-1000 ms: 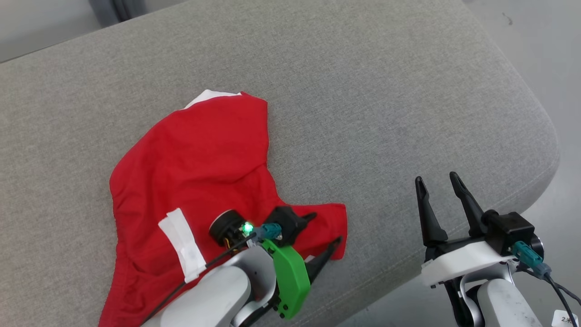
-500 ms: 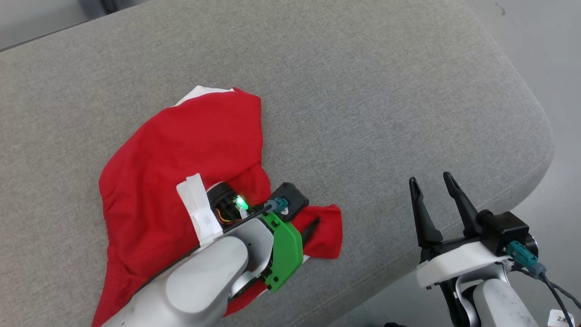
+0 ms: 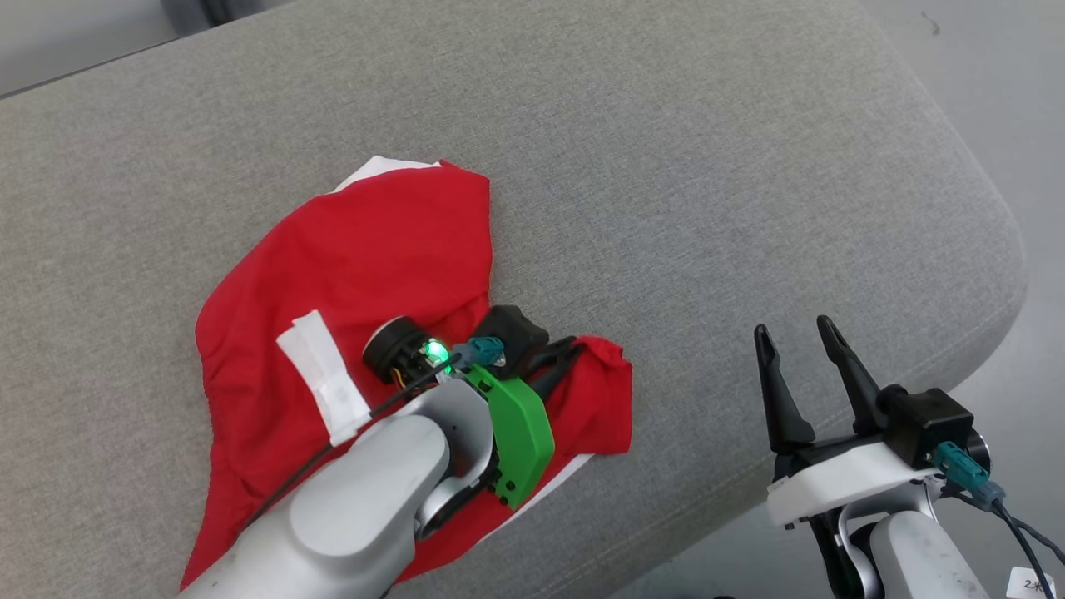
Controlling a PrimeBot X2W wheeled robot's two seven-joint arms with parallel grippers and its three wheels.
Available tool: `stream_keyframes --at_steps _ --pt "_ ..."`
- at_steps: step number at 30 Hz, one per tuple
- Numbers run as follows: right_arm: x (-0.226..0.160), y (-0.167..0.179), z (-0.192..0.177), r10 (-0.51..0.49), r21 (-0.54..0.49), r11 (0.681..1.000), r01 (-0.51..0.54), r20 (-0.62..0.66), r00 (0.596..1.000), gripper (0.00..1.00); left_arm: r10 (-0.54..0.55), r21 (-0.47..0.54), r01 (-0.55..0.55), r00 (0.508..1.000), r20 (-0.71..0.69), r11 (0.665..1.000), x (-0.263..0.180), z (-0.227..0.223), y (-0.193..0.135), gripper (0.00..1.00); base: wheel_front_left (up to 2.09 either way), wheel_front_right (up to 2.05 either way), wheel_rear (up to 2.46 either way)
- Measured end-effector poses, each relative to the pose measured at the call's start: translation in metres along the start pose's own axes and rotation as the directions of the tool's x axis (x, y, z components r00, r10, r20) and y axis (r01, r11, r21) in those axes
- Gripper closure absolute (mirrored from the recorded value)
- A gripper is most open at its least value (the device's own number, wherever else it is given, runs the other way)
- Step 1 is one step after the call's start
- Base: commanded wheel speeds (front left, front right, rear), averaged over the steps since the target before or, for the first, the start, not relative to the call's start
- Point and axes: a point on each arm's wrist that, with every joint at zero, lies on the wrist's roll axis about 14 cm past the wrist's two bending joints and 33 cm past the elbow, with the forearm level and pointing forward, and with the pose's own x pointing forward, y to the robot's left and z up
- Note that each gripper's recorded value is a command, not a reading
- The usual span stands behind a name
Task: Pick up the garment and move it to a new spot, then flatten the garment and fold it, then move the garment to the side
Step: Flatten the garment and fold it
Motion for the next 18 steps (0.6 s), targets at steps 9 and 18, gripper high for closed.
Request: stream_keyframes --at_steps 9,18 --pt "0.006 0.003 -0.003 0.011 -0.006 1.0 -0.011 -0.009 1.0 0.0 0.196 0.014 -0.198 0.975 0.109 0.98 -0.011 0.029 0.071 1.0 0.0 0.0 0.0" --pt "0.006 -0.007 -0.002 -0.018 -0.024 1.0 0.017 -0.011 1.0 0.0 0.3 0.032 -0.309 0.938 0.173 0.95 -0.013 0.023 0.101 0.0 0.0 0.0 0.0"
